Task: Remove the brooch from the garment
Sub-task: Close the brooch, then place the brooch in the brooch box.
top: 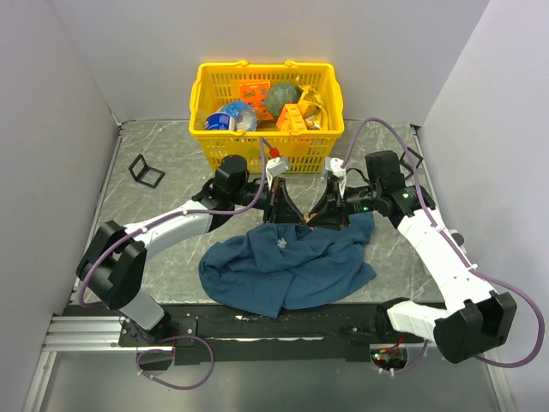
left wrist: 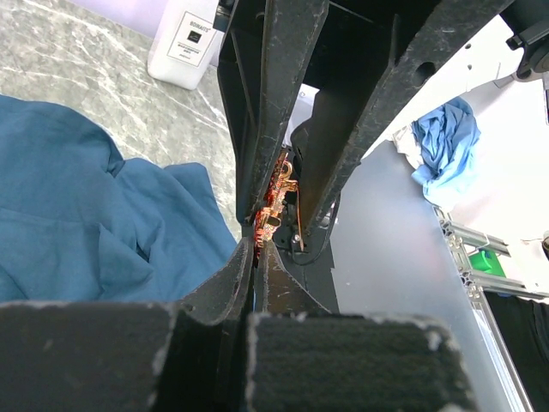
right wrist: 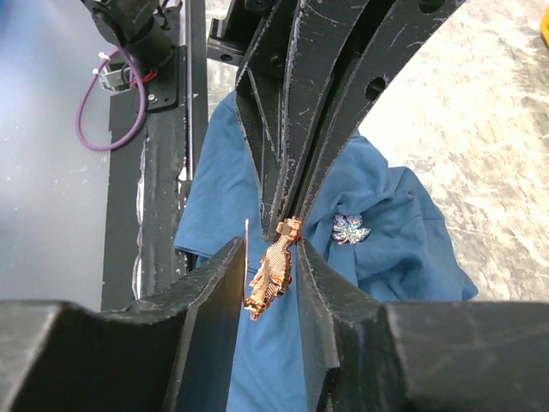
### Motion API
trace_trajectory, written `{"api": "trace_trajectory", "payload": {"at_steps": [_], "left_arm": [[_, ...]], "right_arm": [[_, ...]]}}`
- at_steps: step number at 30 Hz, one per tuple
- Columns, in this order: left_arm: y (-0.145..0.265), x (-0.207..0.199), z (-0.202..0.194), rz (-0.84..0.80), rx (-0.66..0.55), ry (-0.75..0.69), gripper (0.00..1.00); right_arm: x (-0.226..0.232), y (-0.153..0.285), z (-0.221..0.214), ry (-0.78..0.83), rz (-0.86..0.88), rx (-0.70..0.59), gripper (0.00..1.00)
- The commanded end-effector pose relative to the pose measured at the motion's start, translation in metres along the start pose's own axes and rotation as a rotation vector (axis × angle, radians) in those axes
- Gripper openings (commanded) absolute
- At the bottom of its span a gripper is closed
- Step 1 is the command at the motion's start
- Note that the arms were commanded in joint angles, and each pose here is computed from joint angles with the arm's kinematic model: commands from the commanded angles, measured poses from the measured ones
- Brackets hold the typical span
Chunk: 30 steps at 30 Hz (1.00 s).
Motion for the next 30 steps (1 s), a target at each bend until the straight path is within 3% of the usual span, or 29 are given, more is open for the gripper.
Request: {"api": "trace_trajectory", "payload": {"at_steps": [1,30], "left_arm": [[0.002,-0.016,0.027,-0.041,-0.047,-0.111,0.01],[0.003,-0.015,0.032,-0.007,-0.034,-0.141,0.01]], "right_arm": [[0.001,0.007,0.016,0.061,-0.029,-0.031,0.36],[-0.014,0.002,0.017,-0.009,-0.093,-0.016,0.20]]}}
Point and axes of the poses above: each gripper's point midway between its finger pads, its own y axis back along the fingers, its own x axis along the line the jaws close on, z = x × y, the point moved 9 cm from there along y, back along the fingers, and after that the axes turned 7 degrees about -y, right-handed, at the moved point
